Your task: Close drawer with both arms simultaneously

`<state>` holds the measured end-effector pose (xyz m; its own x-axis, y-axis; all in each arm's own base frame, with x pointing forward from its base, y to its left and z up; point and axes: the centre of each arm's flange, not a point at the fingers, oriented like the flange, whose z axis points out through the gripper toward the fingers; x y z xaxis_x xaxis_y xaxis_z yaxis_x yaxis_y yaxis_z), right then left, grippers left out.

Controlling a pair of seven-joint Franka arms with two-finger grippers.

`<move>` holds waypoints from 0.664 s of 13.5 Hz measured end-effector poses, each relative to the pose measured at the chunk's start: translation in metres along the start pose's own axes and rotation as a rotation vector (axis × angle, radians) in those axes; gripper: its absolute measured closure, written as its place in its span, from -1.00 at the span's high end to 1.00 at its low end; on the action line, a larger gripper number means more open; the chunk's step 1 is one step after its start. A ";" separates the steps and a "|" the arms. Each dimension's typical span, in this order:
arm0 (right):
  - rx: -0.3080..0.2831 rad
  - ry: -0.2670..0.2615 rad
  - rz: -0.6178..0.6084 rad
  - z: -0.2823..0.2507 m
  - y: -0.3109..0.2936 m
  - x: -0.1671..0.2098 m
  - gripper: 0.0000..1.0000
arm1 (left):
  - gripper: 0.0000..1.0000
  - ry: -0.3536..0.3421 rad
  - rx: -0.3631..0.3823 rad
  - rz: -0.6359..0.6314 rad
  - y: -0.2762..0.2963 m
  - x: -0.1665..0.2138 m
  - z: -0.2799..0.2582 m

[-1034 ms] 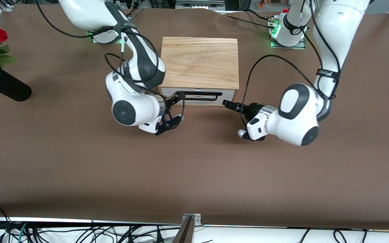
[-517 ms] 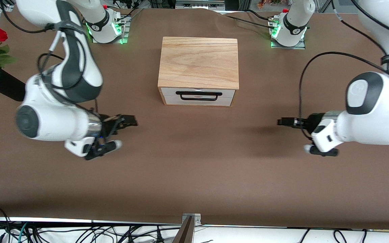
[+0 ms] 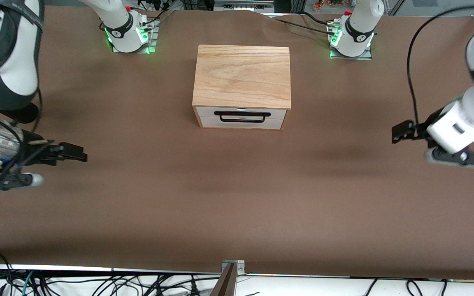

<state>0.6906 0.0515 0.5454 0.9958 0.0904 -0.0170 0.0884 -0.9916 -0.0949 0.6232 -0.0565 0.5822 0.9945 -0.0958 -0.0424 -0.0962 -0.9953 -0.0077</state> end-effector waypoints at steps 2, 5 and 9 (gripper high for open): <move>-0.084 0.013 -0.006 -0.024 0.014 -0.011 1.00 | 1.00 0.021 0.010 -0.020 -0.007 -0.034 -0.016; -0.169 0.033 -0.034 -0.056 0.036 -0.036 1.00 | 1.00 0.067 0.014 -0.031 -0.005 -0.065 0.008; -0.125 0.024 -0.051 -0.072 0.035 -0.082 1.00 | 1.00 0.055 0.014 -0.050 -0.015 -0.075 0.024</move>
<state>0.6135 0.0026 0.6148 0.9900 0.1407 0.0085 0.1404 -0.9896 0.0300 0.5491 -0.0341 0.5614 0.9988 -0.0473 0.0137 -0.0470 -0.9986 -0.0227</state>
